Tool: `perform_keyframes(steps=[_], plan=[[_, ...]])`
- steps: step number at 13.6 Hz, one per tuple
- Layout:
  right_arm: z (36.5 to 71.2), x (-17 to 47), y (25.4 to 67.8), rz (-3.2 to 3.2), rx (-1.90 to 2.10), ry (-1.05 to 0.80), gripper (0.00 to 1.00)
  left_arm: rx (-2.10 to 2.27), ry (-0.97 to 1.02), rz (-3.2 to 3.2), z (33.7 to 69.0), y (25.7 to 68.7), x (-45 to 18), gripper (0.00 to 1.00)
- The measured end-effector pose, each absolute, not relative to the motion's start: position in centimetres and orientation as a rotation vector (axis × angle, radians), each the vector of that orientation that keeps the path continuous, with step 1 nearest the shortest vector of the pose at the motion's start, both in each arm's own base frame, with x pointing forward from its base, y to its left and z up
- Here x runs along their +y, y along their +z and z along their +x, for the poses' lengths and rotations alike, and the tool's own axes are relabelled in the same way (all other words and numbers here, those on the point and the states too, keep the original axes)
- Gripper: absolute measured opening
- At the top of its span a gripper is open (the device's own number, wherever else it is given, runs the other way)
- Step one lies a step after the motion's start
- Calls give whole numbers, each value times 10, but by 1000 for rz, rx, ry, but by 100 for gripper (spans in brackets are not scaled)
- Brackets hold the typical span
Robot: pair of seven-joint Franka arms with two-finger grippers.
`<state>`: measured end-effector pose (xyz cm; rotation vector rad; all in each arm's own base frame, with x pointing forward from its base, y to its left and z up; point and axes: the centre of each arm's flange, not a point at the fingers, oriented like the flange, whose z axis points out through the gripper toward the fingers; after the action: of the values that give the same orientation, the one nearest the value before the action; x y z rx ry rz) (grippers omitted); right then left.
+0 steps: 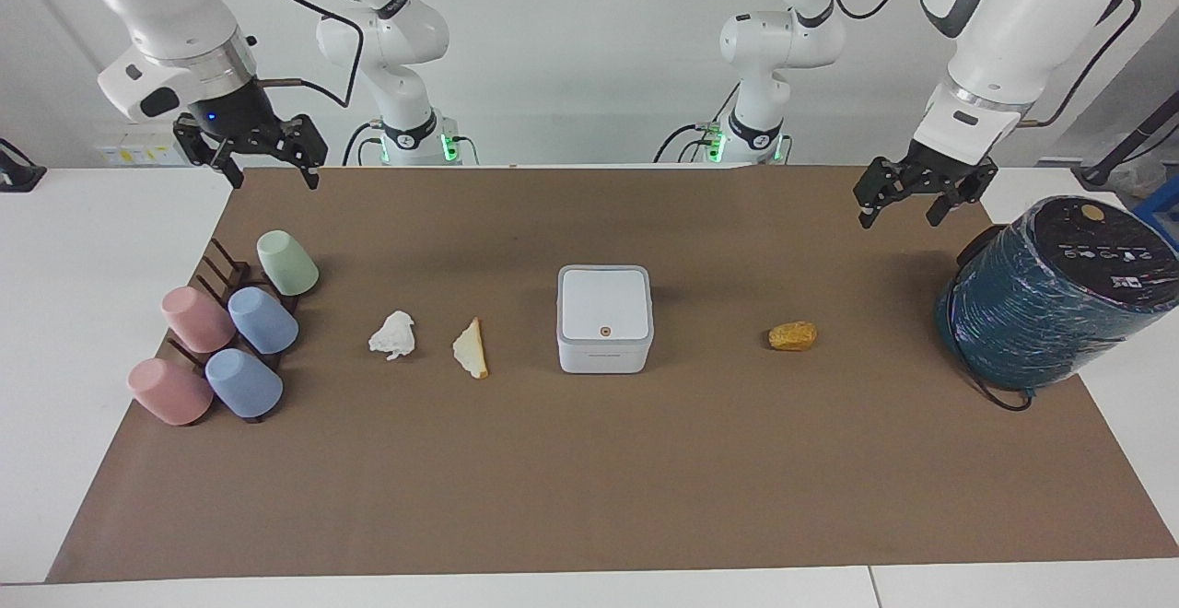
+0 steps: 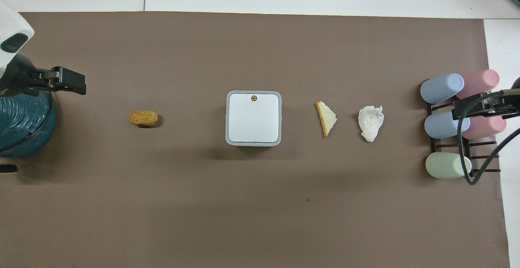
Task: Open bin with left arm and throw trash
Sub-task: 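Move the left gripper toward the lid of the white bin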
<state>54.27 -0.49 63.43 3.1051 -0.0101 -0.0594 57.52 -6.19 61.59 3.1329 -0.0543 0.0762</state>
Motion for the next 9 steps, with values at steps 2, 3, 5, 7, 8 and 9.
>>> perform_keyframes(steps=[2, 3, 5, 7, 8, 9], plan=[[543, -5, 634, 3105, -10, -59, 100, -60, 76, 3133, 575, 616, -64, 100], [543, -5, 634, 3105, -10, -59, 100, -64, 76, 3132, 575, 616, -65, 100], [543, -5, 634, 3105, -10, -59, 100, -73, 75, 3132, 574, 616, -69, 100], [543, -5, 634, 3105, -10, -59, 100, -105, 74, 3129, 573, 616, -80, 100], [543, -5, 634, 3105, -10, -59, 100, -140, 74, 3127, 571, 615, -93, 100], [543, -5, 634, 3105, -10, -60, 100, -184, 72, 3124, 568, 615, -109, 100]])
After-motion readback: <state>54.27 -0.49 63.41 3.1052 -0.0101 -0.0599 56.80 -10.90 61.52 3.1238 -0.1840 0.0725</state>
